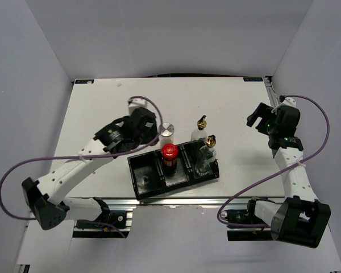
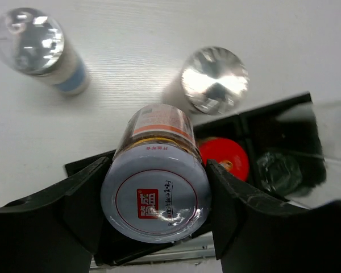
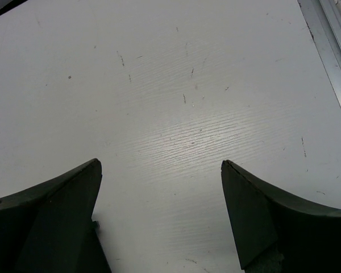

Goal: Organize the condiment bottles

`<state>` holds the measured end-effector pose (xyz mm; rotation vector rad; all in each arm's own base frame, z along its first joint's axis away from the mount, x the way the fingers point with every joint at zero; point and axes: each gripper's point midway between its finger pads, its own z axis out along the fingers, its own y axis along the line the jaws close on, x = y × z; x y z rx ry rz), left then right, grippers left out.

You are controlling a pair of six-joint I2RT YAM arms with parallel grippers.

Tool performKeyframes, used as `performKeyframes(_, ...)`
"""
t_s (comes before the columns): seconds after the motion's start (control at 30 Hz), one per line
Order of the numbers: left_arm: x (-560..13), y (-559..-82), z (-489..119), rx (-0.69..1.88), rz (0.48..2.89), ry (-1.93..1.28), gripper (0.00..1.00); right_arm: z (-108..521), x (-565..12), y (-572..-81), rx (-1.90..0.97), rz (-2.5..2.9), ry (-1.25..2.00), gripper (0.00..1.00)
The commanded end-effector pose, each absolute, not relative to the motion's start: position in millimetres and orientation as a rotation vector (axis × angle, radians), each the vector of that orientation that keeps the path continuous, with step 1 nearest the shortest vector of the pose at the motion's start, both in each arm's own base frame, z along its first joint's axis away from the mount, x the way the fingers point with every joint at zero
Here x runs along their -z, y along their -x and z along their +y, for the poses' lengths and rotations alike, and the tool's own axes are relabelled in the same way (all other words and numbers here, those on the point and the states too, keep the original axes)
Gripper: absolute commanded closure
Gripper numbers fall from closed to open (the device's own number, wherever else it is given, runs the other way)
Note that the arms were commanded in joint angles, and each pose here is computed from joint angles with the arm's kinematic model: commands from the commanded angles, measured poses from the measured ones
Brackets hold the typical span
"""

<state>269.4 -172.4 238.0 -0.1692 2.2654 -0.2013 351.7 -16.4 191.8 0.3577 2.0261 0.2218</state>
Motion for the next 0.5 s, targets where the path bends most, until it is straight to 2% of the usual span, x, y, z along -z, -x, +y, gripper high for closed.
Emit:
performKeyframes(0.0, -268, -263, -211, 0.208, 2.195, -0.021, 1.00, -17, -217, -356, -0.236, 1.963, -0.342, 0.10)
performKeyframes(0.2, -285, -237, -254, 0.263, 2.170, -0.261, 1.00, -17, -222, -353, -0.242, 1.949, -0.332, 0.10)
performKeyframes(0.47, -260, -186, -298, 0.484, 2.220, -0.559, 1.00, -18, -223, -355, -0.242, 1.946, -0.332, 0.11)
